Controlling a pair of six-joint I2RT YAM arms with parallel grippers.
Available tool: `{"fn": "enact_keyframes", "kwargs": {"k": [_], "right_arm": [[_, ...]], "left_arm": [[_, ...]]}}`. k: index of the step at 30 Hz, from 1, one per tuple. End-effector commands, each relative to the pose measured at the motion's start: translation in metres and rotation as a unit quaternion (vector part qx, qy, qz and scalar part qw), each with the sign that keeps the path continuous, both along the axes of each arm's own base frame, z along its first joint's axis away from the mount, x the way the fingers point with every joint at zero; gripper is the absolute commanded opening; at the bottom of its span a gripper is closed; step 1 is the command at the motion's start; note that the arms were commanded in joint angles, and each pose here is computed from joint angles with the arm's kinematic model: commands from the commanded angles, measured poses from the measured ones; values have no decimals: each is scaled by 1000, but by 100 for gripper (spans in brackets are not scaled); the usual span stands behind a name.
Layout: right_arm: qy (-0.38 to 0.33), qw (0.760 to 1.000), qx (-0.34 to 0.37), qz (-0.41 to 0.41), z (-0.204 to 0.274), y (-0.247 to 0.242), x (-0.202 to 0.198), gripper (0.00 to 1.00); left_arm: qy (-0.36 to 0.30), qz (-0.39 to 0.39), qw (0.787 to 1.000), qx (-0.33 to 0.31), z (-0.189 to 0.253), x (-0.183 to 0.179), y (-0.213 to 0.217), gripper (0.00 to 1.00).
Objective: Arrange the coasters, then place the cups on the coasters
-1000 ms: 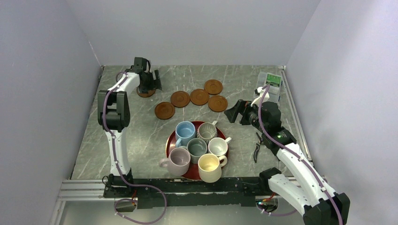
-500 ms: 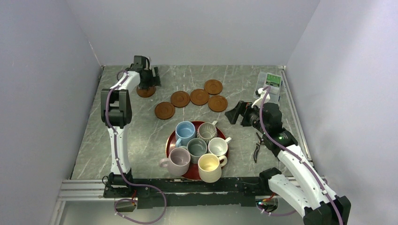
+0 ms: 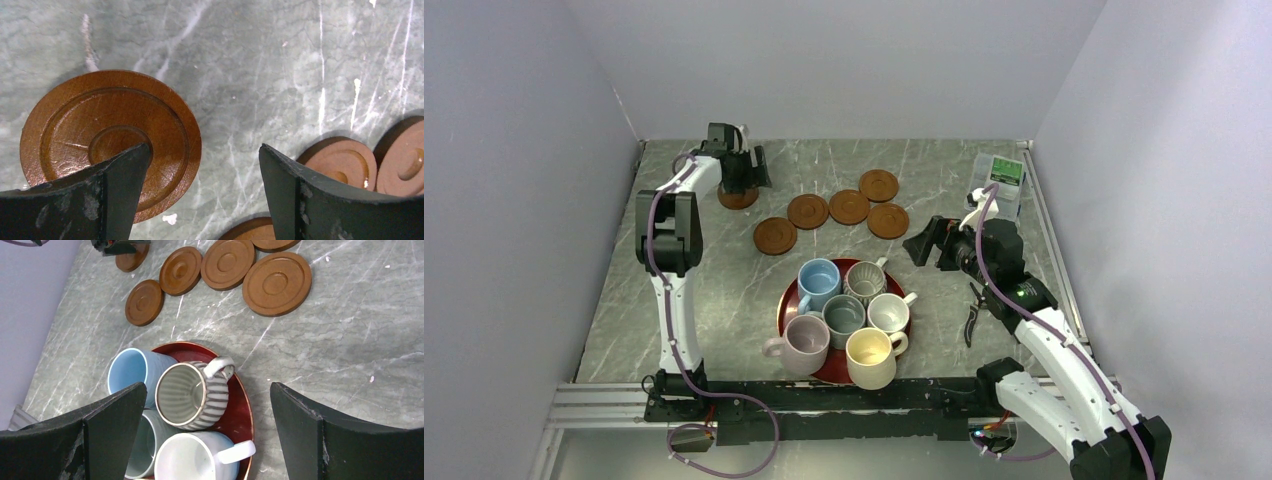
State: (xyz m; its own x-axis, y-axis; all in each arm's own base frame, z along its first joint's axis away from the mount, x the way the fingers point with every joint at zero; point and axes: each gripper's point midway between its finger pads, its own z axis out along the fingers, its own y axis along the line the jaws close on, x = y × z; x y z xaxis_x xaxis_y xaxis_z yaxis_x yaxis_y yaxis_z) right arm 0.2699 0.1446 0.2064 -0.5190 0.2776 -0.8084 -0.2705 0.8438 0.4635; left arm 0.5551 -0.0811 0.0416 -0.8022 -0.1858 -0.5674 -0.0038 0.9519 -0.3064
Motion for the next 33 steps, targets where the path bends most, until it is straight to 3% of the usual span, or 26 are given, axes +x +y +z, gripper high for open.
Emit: {"fn": "enact_keyframes", "kwargs": {"k": [1,14,33], "right_arm": [[-28,1000,2,0,17,0,3,100],[-26,1000,8,-5,12,-3,-2,100],[-27,1000,10,-7,11,-3,-4,100]], "left_arm": [[61,-39,997,-40,-11,-37,-42,87],[77,-69,993,-57,-6,-68,-77,86],[71,-86,991,-72,1,-70,-96,86]]}}
